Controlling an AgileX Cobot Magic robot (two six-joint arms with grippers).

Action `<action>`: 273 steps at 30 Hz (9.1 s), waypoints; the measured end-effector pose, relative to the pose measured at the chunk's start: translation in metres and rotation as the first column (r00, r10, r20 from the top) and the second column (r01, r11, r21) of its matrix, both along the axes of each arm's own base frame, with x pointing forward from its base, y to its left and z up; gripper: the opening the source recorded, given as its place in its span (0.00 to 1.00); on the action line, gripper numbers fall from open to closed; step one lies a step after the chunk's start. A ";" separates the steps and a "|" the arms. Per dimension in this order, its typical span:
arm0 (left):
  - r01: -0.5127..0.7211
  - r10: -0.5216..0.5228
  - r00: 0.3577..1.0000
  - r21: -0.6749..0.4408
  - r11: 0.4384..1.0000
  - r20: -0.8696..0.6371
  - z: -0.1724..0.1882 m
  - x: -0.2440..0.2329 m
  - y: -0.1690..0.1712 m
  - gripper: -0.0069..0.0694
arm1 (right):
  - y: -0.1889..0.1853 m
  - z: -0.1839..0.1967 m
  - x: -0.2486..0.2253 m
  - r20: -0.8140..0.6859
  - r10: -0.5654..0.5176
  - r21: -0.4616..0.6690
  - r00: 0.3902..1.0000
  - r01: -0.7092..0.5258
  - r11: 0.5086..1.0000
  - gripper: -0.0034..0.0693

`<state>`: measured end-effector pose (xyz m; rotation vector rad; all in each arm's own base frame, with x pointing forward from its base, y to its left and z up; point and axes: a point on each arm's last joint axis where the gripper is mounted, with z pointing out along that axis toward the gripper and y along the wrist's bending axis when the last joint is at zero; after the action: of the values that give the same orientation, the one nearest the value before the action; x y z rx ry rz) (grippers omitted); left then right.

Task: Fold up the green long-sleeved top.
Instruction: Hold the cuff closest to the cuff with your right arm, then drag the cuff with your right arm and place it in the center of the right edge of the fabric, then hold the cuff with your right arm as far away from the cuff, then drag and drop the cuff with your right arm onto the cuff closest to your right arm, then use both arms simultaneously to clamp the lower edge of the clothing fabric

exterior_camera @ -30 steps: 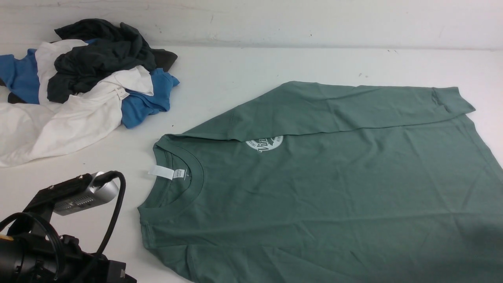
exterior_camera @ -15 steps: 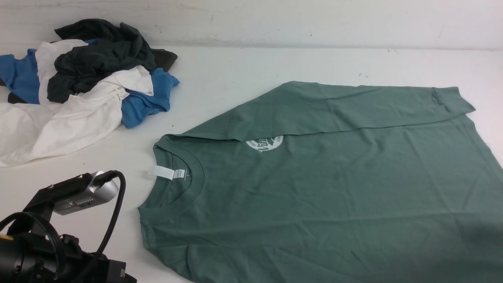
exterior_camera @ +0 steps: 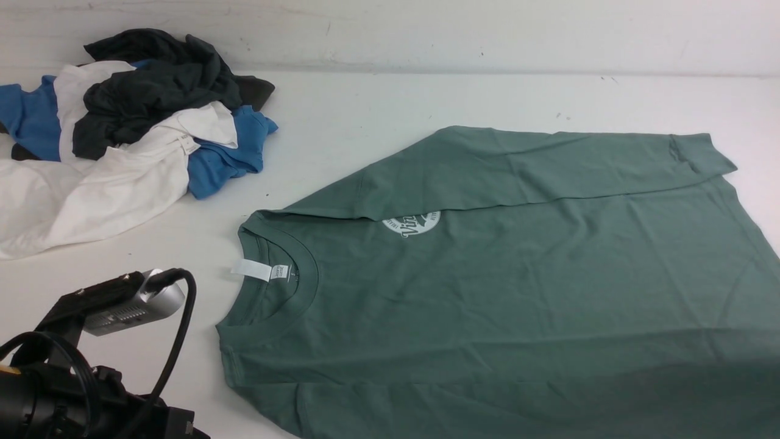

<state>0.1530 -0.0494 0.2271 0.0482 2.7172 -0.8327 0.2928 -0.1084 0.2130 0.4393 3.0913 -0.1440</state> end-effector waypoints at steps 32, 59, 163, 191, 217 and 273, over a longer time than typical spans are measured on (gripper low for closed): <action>-0.012 0.012 1.000 -0.011 1.000 0.000 0.001 0.001 0.000 0.08 | 0.025 0.007 0.185 0.529 0.107 -0.149 0.842 -0.032 0.988 0.64; -0.047 0.047 0.998 -0.004 0.999 0.037 0.001 0.005 0.001 0.08 | -0.016 -0.076 0.260 0.644 -0.015 -0.034 0.765 0.049 0.998 0.28; -0.047 0.047 0.998 0.011 0.999 0.044 0.001 0.006 0.002 0.09 | 0.034 0.059 0.052 0.170 -0.003 -0.044 0.985 0.010 0.999 0.06; -0.078 0.078 0.994 -0.003 0.997 0.080 0.055 0.056 0.002 0.30 | 0.074 0.093 -0.057 0.304 0.033 0.128 0.952 -0.075 0.989 0.60; 0.397 -0.394 0.916 0.341 0.852 -0.079 -0.009 0.139 -0.151 0.54 | 0.082 0.102 -0.090 0.382 0.026 0.129 0.924 -0.081 0.988 0.58; -0.118 0.182 0.962 0.289 0.950 -0.204 -0.023 0.130 -0.065 0.55 | 0.149 0.102 -0.092 0.391 0.345 0.104 0.853 -0.414 0.904 0.58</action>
<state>0.2826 -0.1144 0.2042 -0.2080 2.9880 -0.4365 0.2013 0.0406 0.3151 -0.1458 2.7538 0.2117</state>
